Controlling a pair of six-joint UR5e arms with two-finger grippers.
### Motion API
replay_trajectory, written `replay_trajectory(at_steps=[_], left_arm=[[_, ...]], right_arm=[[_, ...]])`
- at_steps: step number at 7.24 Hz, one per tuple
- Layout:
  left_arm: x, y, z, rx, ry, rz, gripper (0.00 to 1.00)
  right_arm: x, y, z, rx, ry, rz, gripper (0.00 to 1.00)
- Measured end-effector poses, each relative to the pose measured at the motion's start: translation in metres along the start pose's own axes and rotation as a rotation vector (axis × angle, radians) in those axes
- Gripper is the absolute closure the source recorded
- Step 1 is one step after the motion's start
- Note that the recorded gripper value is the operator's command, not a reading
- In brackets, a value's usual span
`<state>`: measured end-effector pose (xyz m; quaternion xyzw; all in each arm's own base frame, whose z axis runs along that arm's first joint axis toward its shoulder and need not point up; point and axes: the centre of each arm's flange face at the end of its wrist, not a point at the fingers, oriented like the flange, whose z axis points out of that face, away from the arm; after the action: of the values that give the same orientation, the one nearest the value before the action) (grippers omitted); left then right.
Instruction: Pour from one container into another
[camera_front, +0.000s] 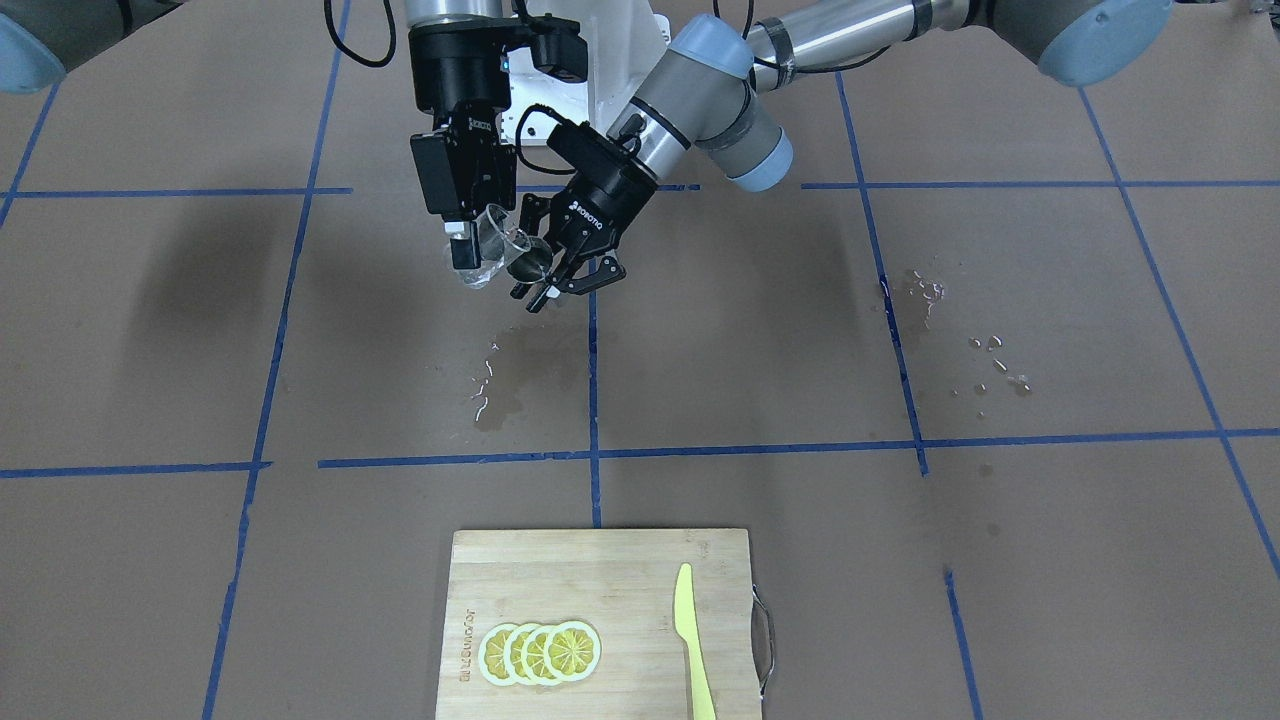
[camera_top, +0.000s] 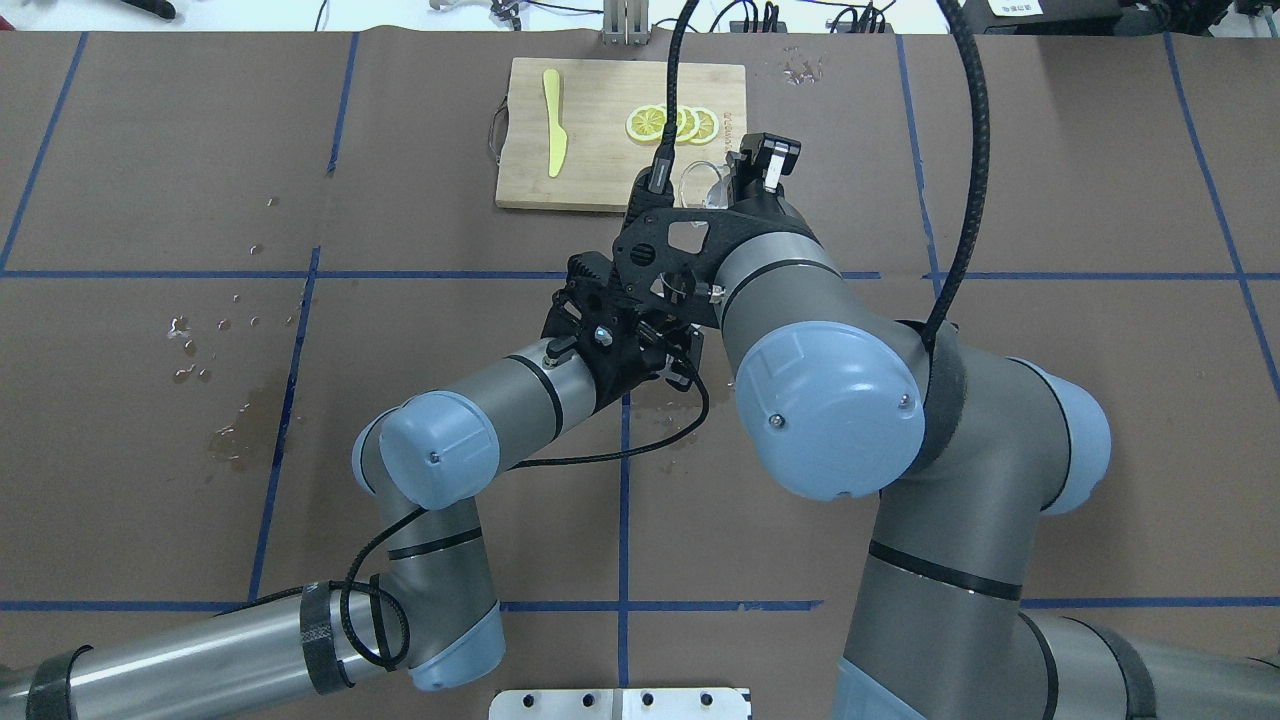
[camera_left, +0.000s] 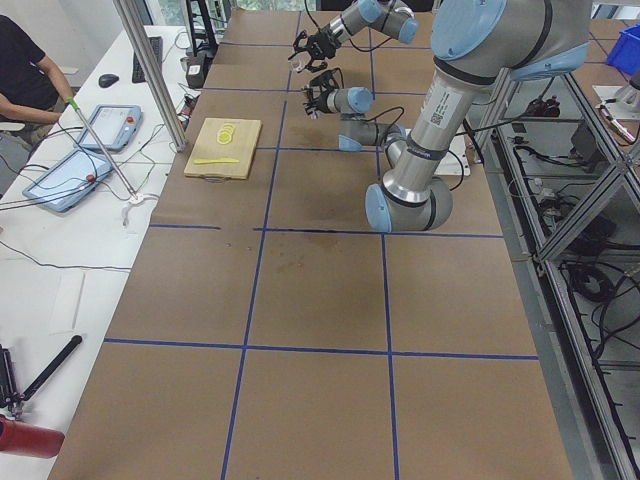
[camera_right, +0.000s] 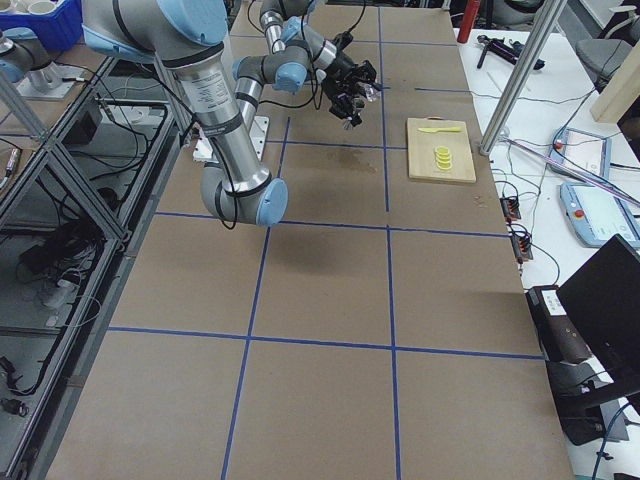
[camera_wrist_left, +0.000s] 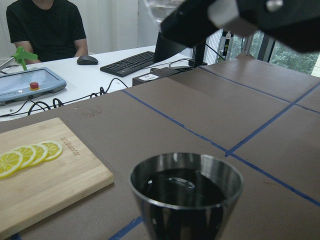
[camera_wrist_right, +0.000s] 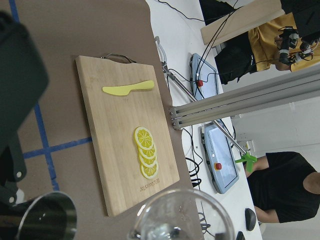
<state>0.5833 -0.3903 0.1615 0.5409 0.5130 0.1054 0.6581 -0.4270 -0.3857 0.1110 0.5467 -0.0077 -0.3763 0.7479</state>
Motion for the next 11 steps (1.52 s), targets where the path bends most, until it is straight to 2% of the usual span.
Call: replay_trajectory(at_steps=[4,8,11], left_arm=[[0.000,0.000,0.000,-0.001,0.001,0.000,1.00],[-0.001,-0.001,0.000,-0.005,0.009,0.000,1.00],[-0.001,-0.004,0.000,-0.001,0.012,-0.001,1.00]], right_arm=[[-0.001,-0.005,-0.006,-0.002,0.052,-0.191,1.00],[0.000,-0.005,-0.009,-0.008,0.082,-0.262,1.00],[-0.004,-0.007,-0.015,-0.017,0.129,-0.340,1.00]])
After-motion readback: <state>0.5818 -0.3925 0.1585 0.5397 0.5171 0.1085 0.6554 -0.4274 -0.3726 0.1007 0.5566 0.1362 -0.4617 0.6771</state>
